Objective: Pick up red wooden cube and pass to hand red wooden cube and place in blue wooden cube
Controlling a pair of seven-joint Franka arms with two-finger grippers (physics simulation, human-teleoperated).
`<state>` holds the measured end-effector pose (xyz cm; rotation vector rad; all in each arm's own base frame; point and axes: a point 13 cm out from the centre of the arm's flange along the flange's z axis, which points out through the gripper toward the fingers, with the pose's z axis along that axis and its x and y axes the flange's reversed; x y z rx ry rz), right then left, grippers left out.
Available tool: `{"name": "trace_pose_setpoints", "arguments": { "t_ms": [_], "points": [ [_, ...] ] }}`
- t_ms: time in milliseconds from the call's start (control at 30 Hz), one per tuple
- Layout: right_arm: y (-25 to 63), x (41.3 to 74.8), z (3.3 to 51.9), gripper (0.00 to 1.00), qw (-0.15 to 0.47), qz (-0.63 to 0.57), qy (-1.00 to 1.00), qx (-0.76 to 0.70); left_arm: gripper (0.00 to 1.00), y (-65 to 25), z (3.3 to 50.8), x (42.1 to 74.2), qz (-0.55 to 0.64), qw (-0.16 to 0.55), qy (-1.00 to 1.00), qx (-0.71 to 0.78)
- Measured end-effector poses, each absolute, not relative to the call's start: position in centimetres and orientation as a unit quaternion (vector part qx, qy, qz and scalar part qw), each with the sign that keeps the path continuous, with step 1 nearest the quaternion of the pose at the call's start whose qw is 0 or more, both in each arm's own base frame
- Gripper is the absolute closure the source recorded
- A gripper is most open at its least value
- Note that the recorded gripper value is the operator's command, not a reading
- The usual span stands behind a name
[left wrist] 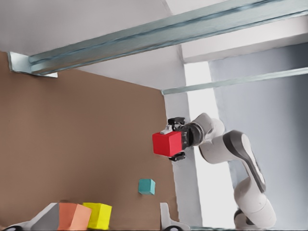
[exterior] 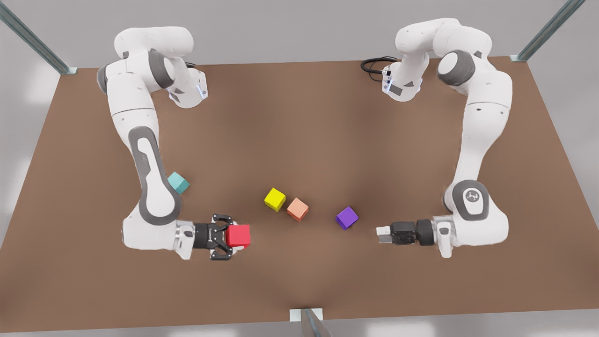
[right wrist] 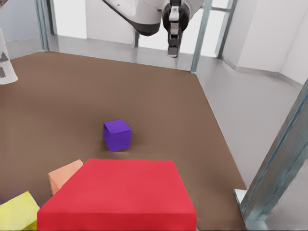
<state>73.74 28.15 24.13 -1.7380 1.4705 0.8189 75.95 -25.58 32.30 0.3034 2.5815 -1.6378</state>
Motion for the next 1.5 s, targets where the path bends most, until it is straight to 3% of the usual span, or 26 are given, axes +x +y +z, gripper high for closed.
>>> {"name": "trace_pose_setpoints", "arguments": {
  "t_ms": [100,200,233,300,467,700,1000,1167,1500],
  "points": [
    [16.6,72.2,21.4,0.60,0.206,0.224,0.601,-0.739,0.00,-21.2,35.8,71.4,-0.217,0.021,0.936,0.277],
    [7.6,70.0,20.4,0.60,0.079,0.158,0.634,-0.753,0.00,-15.8,39.3,67.6,-0.026,-0.029,0.959,0.281],
    [5.5,69.2,20.7,0.60,0.048,0.143,0.643,-0.751,0.00,-12.9,39.7,64.1,0.042,-0.059,0.966,0.248],
    [3.1,67.8,21.6,0.60,-0.004,0.120,0.654,-0.747,0.00,-9.9,41.3,59.7,0.066,-0.076,0.976,0.195],
    [1.0,61.7,21.4,0.59,-0.090,0.103,0.691,-0.710,0.00,-10.0,40.4,58.0,0.044,-0.098,0.984,0.143],
    [0.1,55.7,18.6,0.59,-0.103,0.077,0.752,-0.646,0.00,-11.1,39.6,57.6,0.020,-0.110,0.989,0.100],
    [1.4,53.6,16.2,0.58,-0.072,0.046,0.803,-0.589,0.00,-11.1,38.3,56.7,0.019,-0.138,0.988,0.064],
    [1.4,50.6,14.6,0.58,-0.069,0.044,0.822,-0.563,0.00,-10.7,37.8,56.6,0.021,-0.147,0.988,0.048],
    [1.3,48.5,12.7,0.57,-0.072,0.043,0.845,-0.528,0.00,-10.4,37.1,56.3,0.027,-0.159,0.986,0.029]
  ]
}}
